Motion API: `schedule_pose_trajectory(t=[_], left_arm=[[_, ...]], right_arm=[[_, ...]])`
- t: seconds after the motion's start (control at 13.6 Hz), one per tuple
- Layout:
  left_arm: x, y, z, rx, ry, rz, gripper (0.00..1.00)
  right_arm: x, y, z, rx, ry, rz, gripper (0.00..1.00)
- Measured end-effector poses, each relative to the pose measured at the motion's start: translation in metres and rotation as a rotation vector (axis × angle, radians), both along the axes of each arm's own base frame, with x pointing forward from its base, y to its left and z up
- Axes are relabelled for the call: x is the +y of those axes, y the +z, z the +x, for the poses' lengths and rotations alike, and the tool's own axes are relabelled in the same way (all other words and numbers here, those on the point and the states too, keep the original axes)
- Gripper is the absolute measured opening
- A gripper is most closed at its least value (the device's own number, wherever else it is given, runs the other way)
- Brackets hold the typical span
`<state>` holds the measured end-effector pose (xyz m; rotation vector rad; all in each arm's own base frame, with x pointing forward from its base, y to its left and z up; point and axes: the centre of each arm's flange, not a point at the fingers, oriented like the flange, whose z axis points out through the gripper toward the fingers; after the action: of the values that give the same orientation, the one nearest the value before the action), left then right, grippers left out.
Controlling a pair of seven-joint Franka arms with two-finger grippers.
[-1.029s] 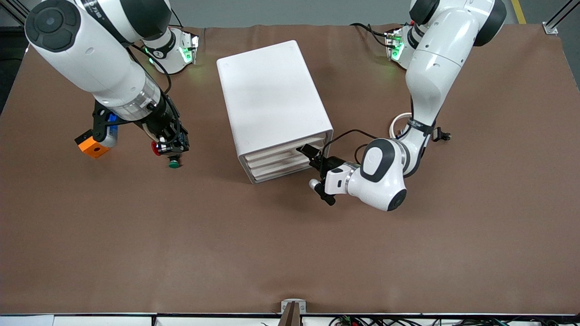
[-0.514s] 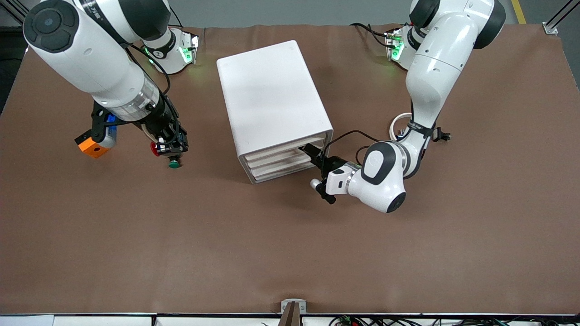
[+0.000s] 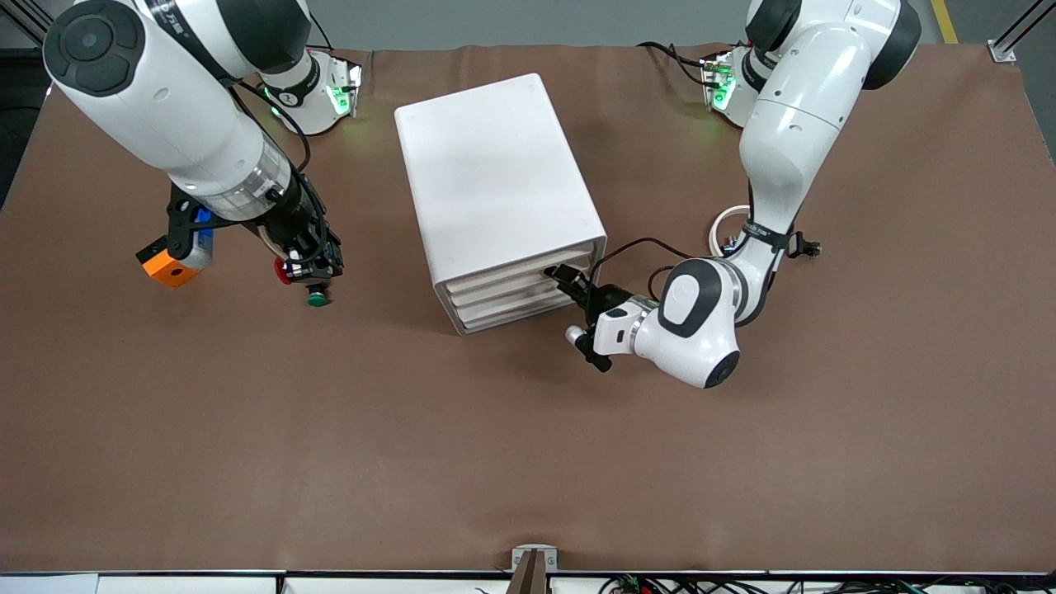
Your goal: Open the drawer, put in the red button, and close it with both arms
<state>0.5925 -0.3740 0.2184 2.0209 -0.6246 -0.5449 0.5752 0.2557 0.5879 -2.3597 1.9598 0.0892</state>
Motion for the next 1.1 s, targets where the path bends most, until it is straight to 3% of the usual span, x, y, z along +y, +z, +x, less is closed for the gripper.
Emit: schedule_pose_trajectory(t=[0.22, 1.1], left_arm=[[-0.002, 0.004, -0.001, -0.008, -0.018, -0.025, 0.19], [0.016, 0.011, 0.019, -0.063, 0.012, -0.048, 0.18]], right_arm=[[-0.002, -0.001, 0.000, 0.007, -0.002, -0.003, 0.42], [0.001, -0.001, -0.001, 0.009, 0.003, -0.003, 0.42]])
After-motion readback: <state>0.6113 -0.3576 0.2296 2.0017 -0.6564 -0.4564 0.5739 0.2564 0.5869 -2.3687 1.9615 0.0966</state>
